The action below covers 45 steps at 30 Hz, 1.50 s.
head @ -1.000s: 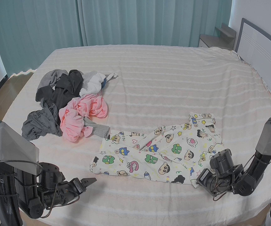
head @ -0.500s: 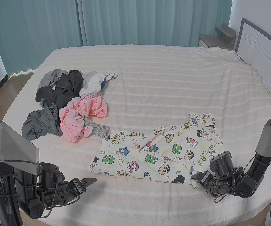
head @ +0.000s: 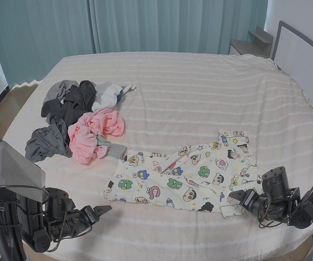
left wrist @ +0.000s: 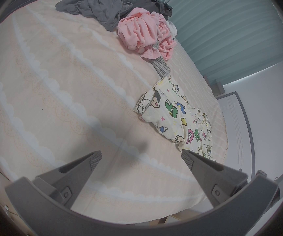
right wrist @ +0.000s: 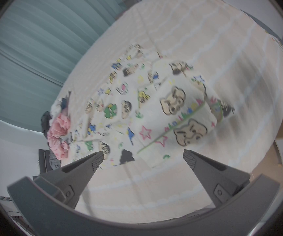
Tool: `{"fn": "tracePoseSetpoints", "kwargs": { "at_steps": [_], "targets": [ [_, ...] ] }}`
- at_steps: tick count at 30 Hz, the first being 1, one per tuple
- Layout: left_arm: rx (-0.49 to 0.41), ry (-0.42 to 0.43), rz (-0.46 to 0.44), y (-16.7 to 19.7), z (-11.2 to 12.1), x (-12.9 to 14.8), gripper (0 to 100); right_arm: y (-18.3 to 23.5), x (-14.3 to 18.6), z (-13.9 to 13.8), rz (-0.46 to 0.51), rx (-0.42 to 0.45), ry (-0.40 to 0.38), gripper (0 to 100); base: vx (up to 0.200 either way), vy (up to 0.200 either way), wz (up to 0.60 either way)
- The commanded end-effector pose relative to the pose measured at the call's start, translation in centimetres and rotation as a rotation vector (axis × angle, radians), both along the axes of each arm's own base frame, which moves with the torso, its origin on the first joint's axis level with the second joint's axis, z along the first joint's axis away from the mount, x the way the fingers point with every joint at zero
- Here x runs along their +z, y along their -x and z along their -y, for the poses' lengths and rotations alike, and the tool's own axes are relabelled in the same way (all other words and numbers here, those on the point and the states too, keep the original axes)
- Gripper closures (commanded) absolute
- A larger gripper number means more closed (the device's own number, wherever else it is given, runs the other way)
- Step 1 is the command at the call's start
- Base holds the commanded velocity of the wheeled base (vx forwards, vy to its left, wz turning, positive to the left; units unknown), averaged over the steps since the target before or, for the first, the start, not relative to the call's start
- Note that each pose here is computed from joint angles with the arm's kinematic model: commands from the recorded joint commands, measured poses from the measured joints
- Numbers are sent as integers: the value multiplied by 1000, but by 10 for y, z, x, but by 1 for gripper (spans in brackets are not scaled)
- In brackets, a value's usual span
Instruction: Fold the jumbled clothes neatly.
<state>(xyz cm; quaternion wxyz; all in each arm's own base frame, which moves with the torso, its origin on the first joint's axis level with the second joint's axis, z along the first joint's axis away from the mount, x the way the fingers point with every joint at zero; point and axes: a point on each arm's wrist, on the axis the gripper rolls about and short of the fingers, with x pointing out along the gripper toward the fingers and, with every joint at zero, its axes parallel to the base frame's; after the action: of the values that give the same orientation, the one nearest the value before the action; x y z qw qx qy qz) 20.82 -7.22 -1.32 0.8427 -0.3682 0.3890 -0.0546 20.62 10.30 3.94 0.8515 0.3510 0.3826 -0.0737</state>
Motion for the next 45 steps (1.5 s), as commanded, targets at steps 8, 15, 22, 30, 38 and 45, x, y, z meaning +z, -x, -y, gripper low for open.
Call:
{"fn": "tracePoseSetpoints", "kwargs": {
  "at_steps": [8,15,22,30,38,45],
  "targets": [
    [1,0,-1,3,-1,1,0,-39,-9,22,17,-59,31,0,0,0,0],
    [1,0,-3,3,-1,0,0,-57,-37,40,-9,-96,88,0,0,0,0],
    [-1,-3,-8,3,-1,-1,0,-67,-55,61,-15,-149,115,0,0,0,0],
    [0,-3,-6,3,-1,-1,0,-69,-51,61,12,-154,109,0,0,0,0],
    [2,11,36,3,-1,9,0,-53,2,62,190,-154,62,0,0,0,0],
    [-29,-2,258,-2,-7,48,0,-12,41,59,311,-112,34,0,0,0,0]
  ]
}}
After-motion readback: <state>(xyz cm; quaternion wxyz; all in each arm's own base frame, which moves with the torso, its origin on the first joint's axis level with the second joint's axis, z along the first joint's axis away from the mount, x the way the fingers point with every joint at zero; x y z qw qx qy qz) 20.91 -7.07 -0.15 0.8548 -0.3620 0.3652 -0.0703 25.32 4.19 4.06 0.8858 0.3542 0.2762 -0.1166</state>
